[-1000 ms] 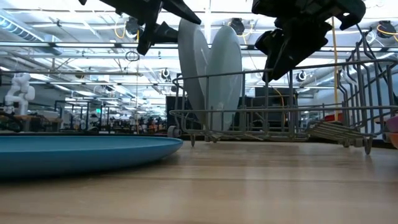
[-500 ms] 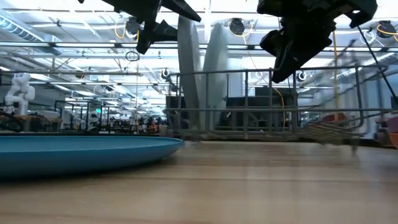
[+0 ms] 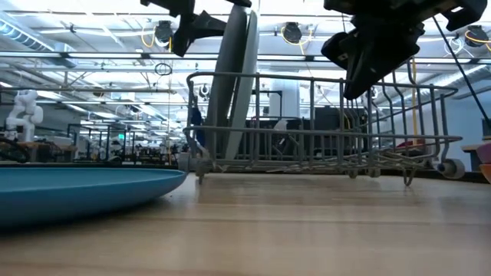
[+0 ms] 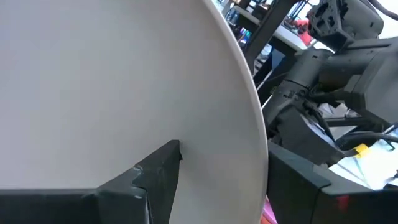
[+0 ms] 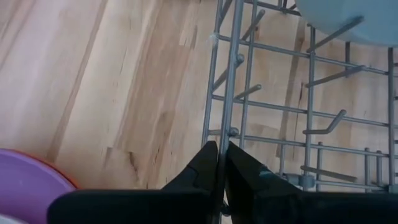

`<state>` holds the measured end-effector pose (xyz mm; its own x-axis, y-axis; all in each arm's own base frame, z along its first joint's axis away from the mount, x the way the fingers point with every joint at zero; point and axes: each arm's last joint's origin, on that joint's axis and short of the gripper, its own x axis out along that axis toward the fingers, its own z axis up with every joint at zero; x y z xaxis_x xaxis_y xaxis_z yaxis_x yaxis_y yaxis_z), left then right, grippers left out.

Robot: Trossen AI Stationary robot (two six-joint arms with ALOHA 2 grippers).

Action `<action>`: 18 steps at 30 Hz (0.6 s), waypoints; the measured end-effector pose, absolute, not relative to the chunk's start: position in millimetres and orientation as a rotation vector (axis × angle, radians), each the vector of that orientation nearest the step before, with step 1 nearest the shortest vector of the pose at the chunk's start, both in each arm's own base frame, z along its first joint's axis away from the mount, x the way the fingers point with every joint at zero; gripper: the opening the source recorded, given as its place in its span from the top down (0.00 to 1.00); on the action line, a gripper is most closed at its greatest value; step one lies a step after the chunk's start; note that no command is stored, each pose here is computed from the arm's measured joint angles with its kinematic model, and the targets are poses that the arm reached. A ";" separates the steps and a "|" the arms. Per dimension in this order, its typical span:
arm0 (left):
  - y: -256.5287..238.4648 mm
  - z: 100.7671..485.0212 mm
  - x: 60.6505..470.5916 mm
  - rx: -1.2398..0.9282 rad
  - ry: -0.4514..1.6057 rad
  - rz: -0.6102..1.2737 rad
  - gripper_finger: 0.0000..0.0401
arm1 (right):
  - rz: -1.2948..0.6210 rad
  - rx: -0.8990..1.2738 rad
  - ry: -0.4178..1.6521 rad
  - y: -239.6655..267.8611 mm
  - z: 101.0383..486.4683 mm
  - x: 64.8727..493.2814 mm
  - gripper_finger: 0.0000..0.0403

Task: Sort dishes
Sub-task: Put the gray plate into the dish rack

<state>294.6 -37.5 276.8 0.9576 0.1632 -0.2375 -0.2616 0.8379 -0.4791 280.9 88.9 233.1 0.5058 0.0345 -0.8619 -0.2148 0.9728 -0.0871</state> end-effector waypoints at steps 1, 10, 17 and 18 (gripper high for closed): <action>-38.0 276.8 294.5 -0.531 0.190 0.228 0.48 | 0.151 -0.192 1.026 89.0 233.1 281.5 0.97; -41.7 274.3 293.1 -0.520 0.213 0.243 0.51 | 0.119 -0.206 1.007 88.4 233.3 283.0 0.97; -42.9 274.0 292.7 -0.515 0.212 0.254 0.75 | 0.091 -0.217 0.981 87.0 233.7 285.6 0.97; -42.8 274.0 292.7 -0.515 0.212 0.256 0.80 | 0.089 -0.218 0.979 86.9 233.6 285.8 0.97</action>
